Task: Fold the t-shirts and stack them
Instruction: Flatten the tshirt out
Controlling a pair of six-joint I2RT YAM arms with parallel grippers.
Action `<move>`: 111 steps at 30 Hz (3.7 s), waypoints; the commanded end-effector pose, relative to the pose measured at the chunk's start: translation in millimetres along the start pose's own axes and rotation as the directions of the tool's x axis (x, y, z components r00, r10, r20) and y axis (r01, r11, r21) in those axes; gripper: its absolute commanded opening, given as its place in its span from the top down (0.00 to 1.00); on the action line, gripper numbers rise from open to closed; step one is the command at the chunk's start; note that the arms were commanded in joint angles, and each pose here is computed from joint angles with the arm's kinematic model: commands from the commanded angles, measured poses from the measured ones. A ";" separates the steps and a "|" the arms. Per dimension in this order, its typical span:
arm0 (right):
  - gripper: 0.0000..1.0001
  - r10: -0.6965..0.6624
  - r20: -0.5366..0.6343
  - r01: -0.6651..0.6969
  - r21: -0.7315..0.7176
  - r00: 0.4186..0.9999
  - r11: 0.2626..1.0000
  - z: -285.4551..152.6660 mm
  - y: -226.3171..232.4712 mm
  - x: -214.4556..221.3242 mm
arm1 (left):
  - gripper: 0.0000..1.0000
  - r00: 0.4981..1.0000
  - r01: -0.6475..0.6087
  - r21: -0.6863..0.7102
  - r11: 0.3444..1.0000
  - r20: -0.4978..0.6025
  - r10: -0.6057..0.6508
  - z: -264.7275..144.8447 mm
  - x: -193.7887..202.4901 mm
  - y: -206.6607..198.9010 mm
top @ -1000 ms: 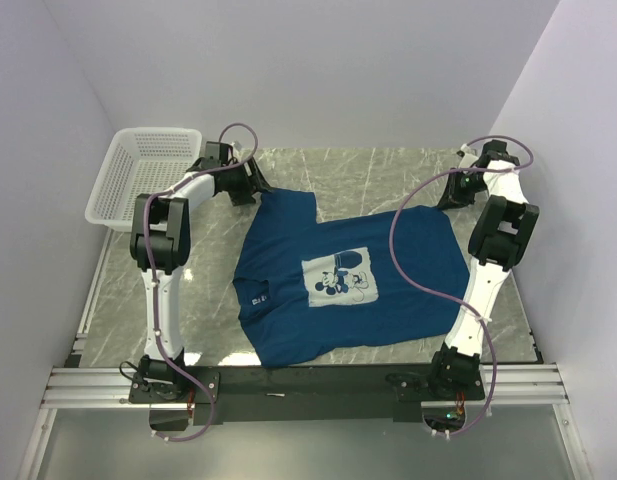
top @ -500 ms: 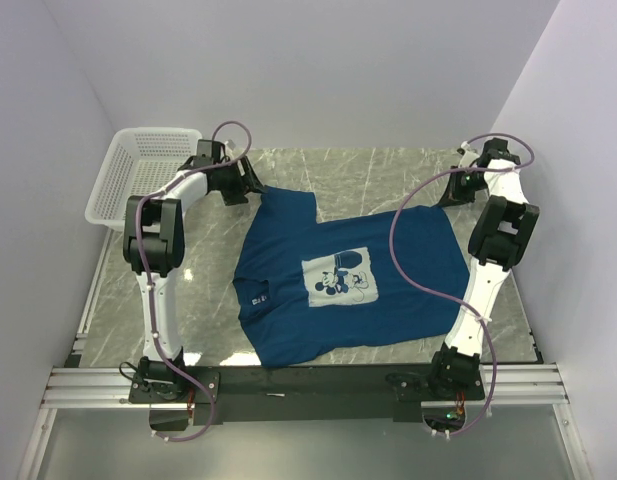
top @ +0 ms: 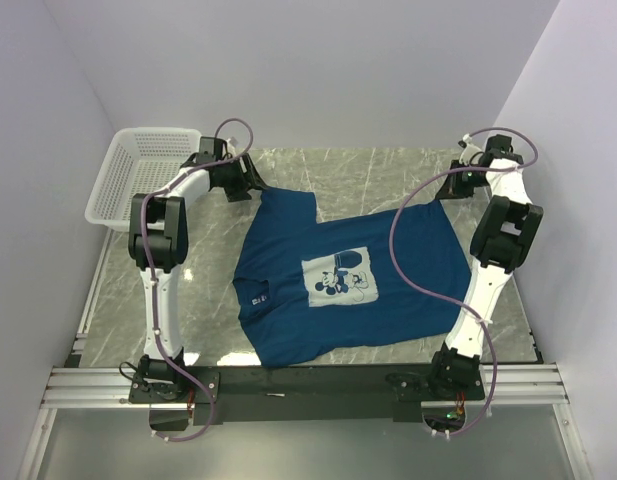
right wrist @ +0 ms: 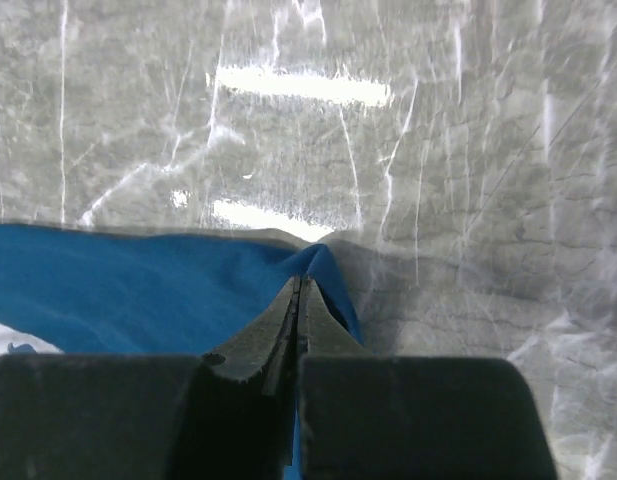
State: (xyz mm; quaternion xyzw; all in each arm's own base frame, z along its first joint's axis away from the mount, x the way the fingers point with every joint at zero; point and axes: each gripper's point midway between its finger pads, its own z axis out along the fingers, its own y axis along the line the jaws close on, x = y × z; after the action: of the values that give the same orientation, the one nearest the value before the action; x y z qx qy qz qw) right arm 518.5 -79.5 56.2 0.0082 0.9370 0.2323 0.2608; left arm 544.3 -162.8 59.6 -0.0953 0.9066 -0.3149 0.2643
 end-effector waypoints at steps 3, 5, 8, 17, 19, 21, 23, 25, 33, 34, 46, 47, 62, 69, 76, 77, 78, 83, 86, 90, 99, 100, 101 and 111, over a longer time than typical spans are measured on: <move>1.00 -0.045 0.078 0.040 0.069 0.996 0.997 -26.4 -0.9 -29.2 | 0.28 1.000 -0.027 0.029 0.999 0.001 0.027 2.7 -2.9 -7.2; 0.95 -0.032 0.065 0.025 0.101 0.997 0.995 -22.8 -9.5 -27.5 | 0.27 1.000 -0.027 0.029 0.999 0.001 0.027 2.4 -2.7 -6.3; 0.76 -0.032 0.057 0.021 0.180 0.998 0.983 -22.3 -24.4 -25.9 | 0.27 1.000 -0.026 0.027 0.999 0.001 0.026 2.2 -2.2 -5.8; 0.40 -0.042 0.035 0.034 0.197 0.998 0.980 -20.3 -28.9 -21.3 | 0.27 1.000 -0.029 0.035 0.999 0.005 0.029 0.2 -3.0 -9.3; 0.39 -0.037 -0.014 0.039 0.183 0.999 0.982 -9.7 -27.8 -9.5 | 0.27 1.000 -0.026 0.038 0.999 0.004 0.026 -0.8 -2.6 -9.4; 0.39 -0.048 -0.041 0.055 0.177 0.998 0.983 -2.7 -23.8 -5.3 | 0.27 1.000 -0.029 0.039 0.999 0.006 0.028 -0.9 -2.3 -10.1; 0.41 -0.051 -0.078 0.063 0.161 0.996 0.985 5.0 -21.9 3.0 | 0.27 1.000 -0.027 0.039 0.999 0.002 0.027 -1.2 -0.8 -8.9; 0.45 -0.052 -0.102 0.067 0.150 0.993 0.986 11.6 -18.6 8.6 | 0.27 1.000 -0.026 0.036 0.999 -0.005 0.026 -0.5 1.9 -8.0; 0.60 -0.058 -0.143 0.079 0.147 0.988 0.986 11.9 -19.9 15.4 | 0.27 1.000 -0.025 0.045 0.999 -0.006 0.025 -0.4 2.3 -8.3; 0.65 -0.058 -0.145 0.079 0.147 0.988 0.986 11.5 -19.7 15.7 | 0.27 1.000 -0.023 0.048 0.999 -0.008 0.023 0.3 3.8 -8.9; 1.00 -0.069 -0.098 0.084 0.157 0.993 0.984 11.6 -23.1 3.9 | 0.28 0.999 -0.037 0.036 0.999 -0.016 0.038 0.0 2.1 -6.9; 1.00 -0.069 -0.091 0.082 0.158 0.994 0.984 10.6 -23.2 2.3 | 0.27 0.999 -0.041 0.033 0.999 -0.019 0.041 0.0 3.1 -6.9; 1.00 -0.066 -0.036 0.069 0.112 0.997 0.991 0.4 -16.6 0.5 | 0.40 0.996 -0.094 -0.124 0.988 -0.011 0.093 26.7 -9.0 4.7; 1.00 -0.074 -0.037 0.077 0.104 0.997 0.992 -3.5 -14.9 4.4 | 0.58 0.993 -0.116 -0.171 0.979 -0.029 0.112 52.0 -12.1 19.7; 1.00 -0.070 -0.036 0.073 0.093 0.997 0.993 -4.4 -12.2 3.6 | 0.72 0.988 -0.154 -0.232 0.960 -0.046 0.148 62.3 -1.3 30.4; 1.00 -0.068 -0.035 0.072 0.093 0.997 0.993 -4.7 -11.9 3.7 | 0.76 0.987 -0.159 -0.233 0.959 -0.052 0.151 63.5 0.8 30.4; 1.00 -0.069 -0.035 0.071 0.090 0.997 0.993 -4.7 -11.3 3.9 | 0.78 0.986 -0.168 -0.229 0.959 -0.059 0.159 64.8 2.8 29.8; 1.00 -0.073 -0.034 0.076 0.087 0.997 0.993 -8.0 -8.5 4.6 | 0.84 0.980 -0.191 -0.172 0.966 -0.082 0.179 69.8 12.0 20.1; 1.00 -0.075 -0.032 0.077 0.088 0.997 0.993 -9.7 -7.5 3.6 | 0.85 0.979 -0.195 -0.136 0.971 -0.090 0.184 69.6 14.5 14.3; 1.00 -0.072 -0.029 0.075 0.089 0.997 0.993 -11.1 -7.6 2.1 | 0.95 0.975 -0.212 -0.119 0.970 -0.092 0.202 67.7 14.0 9.6; 1.00 -0.073 -0.034 0.075 0.067 0.997 0.995 -13.3 -0.7 6.6 | 1.00 0.961 -0.263 -0.044 0.964 0.075 0.266 31.1 -26.1 -37.5; 1.00 -0.074 -0.033 0.076 0.055 0.997 0.996 -14.7 2.7 7.5 | 1.00 0.956 -0.268 -0.051 0.962 0.112 0.273 23.0 -33.9 -43.2; 1.00 -0.082 -0.023 0.083 0.046 0.996 0.995 -20.7 8.5 5.9 | 1.00 0.947 -0.279 -0.048 0.959 0.152 0.283 13.3 -42.6 -52.2; 1.00 -0.234 0.054 0.237 -0.043 0.971 0.971 -62.1 94.4 51.6 | 1.00 0.825 -0.338 -0.055 0.939 0.463 0.324 -119.7 -71.7 -114.0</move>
State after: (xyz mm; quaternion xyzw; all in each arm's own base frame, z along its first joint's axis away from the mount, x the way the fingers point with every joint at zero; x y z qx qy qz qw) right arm 437.2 -40.0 68.6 -0.0384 0.9442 0.2293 0.2333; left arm 542.1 -172.3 149.3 -0.0112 0.8773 -0.2363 0.4175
